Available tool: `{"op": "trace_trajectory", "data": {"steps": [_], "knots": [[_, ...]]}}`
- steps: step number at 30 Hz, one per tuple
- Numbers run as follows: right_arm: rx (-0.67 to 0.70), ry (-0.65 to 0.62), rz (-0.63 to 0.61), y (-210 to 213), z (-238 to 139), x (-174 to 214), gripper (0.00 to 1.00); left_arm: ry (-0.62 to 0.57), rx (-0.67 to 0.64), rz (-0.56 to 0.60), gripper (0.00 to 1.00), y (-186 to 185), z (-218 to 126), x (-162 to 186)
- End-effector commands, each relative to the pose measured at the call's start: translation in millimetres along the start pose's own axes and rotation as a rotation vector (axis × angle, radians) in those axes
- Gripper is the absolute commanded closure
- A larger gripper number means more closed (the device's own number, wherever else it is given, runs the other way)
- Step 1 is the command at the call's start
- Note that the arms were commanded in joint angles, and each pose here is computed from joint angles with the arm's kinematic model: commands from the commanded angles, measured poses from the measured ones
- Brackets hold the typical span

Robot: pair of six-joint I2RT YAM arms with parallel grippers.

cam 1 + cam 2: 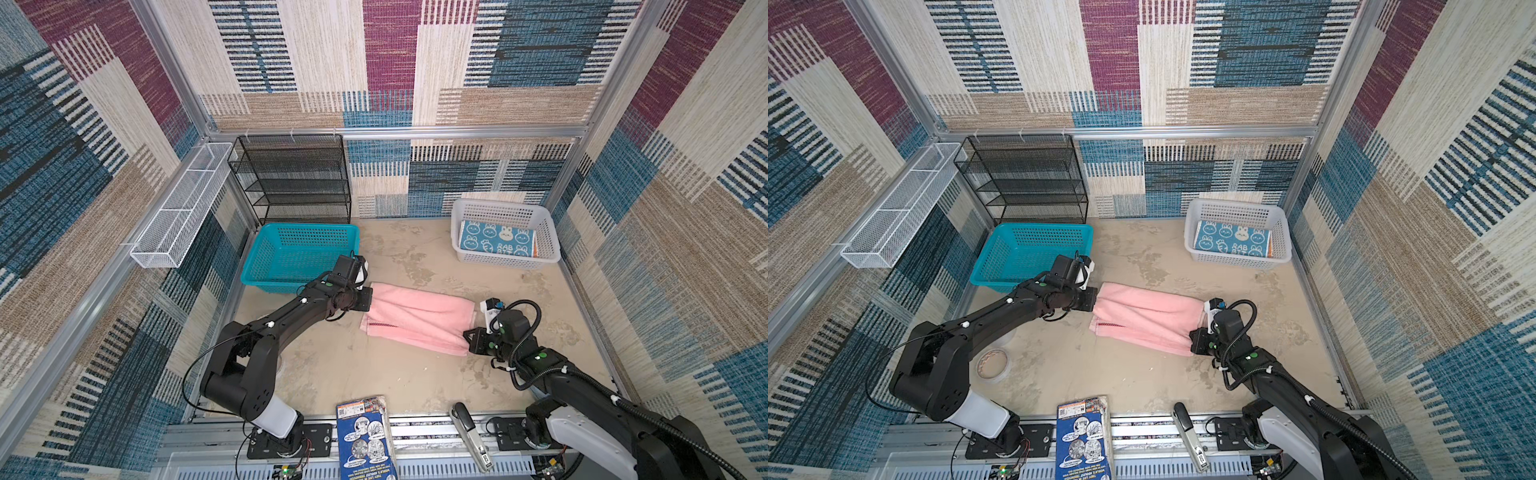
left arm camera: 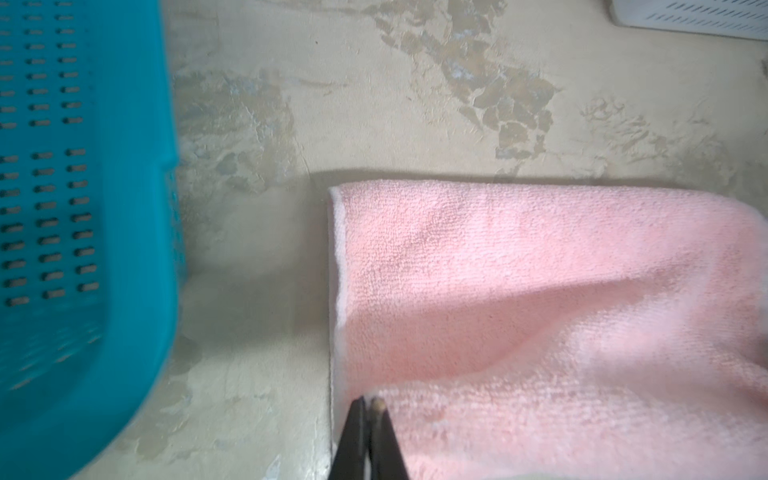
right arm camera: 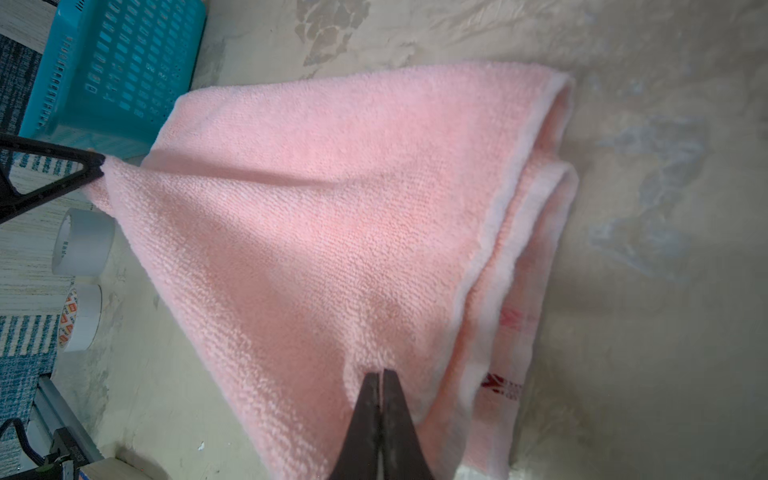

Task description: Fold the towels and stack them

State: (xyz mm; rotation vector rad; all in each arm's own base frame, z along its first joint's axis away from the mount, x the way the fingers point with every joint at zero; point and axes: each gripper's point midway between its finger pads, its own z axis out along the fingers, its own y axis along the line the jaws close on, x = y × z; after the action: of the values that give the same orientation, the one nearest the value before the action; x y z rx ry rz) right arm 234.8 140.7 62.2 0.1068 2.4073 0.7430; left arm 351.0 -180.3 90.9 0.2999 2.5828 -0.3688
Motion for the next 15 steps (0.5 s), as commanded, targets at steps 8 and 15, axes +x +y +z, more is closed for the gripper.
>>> {"op": "trace_trajectory", "data": {"steps": [8, 15], "knots": [[0.022, 0.067, 0.059, -10.2, 6.2, 27.9, 0.82, 0.017, 0.003, -0.031, 0.93, 1.3, 13.9, 17.1], [0.081, 0.021, 0.057, -14.1, -4.5, 15.7, 0.46, -0.025, 0.01, -0.019, 0.59, -2.1, -2.1, 13.4]]}}
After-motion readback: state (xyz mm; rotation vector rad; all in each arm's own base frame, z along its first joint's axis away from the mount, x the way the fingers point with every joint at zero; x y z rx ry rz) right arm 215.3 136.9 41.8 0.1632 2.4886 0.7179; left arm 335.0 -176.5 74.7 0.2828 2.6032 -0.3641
